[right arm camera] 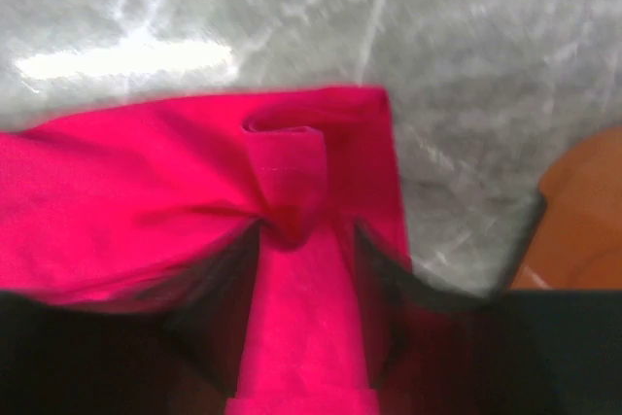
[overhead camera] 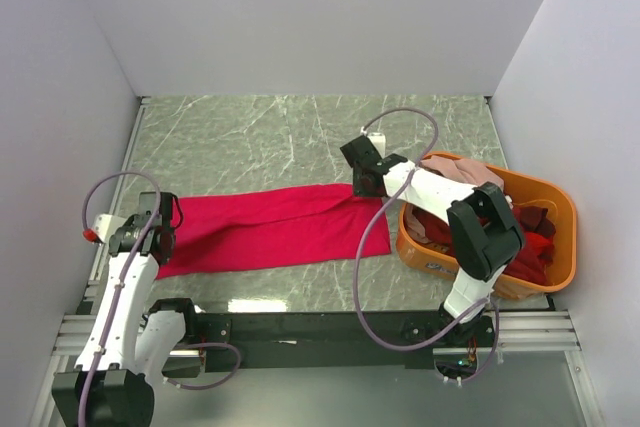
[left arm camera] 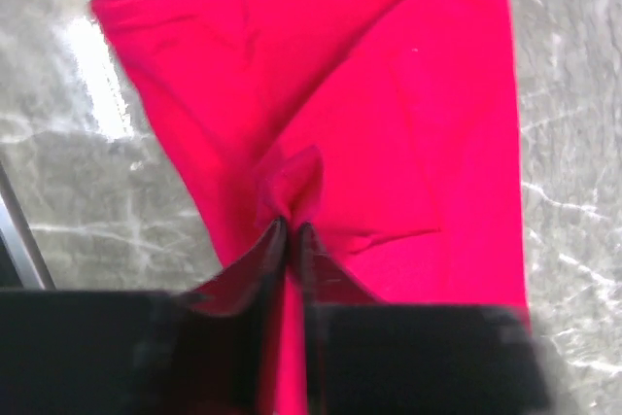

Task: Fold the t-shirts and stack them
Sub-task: Fold the tshirt

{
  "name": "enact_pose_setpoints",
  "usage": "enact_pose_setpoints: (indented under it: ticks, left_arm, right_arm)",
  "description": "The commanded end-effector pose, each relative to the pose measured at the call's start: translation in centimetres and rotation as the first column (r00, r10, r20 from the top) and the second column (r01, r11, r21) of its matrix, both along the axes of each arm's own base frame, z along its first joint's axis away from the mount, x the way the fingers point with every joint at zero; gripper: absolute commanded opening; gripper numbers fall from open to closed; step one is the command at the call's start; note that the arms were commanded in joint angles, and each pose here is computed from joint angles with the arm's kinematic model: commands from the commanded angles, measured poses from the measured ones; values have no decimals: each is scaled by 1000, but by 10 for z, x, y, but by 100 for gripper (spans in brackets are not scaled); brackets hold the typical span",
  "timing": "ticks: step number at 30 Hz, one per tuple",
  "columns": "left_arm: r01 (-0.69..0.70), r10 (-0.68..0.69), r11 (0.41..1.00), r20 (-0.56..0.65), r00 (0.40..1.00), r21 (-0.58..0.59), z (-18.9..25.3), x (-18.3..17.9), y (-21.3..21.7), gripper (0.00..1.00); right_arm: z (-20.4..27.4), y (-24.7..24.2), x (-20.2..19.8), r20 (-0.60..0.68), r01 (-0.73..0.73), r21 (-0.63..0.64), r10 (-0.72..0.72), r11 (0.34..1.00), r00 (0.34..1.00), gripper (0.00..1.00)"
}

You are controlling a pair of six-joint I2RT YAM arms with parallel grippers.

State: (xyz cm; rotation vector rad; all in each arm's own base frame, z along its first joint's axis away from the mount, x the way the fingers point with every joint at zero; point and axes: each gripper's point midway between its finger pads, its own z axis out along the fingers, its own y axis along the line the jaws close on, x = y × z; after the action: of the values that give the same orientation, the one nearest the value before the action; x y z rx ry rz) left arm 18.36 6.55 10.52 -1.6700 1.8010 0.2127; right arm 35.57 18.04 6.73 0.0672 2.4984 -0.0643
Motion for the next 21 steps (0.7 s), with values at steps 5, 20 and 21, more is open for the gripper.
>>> enact_pose_setpoints:
  ticks: [5,20,21]
  left_arm:
    - [-128,129,991,87,988,-26,27,-19,4,64]
    - [325,-301,943,248,921,-64,37,95,-43,99]
    - [355,-330,932,238,913,-69,32,103,-46,100]
  right_arm:
    - [27,-14,-23,66,35,3,-35,999,997,63]
    - [42,87,1,51,-265,181,260,947,964,73]
    - [44,94,3,50,-272,191,267,943,962,73]
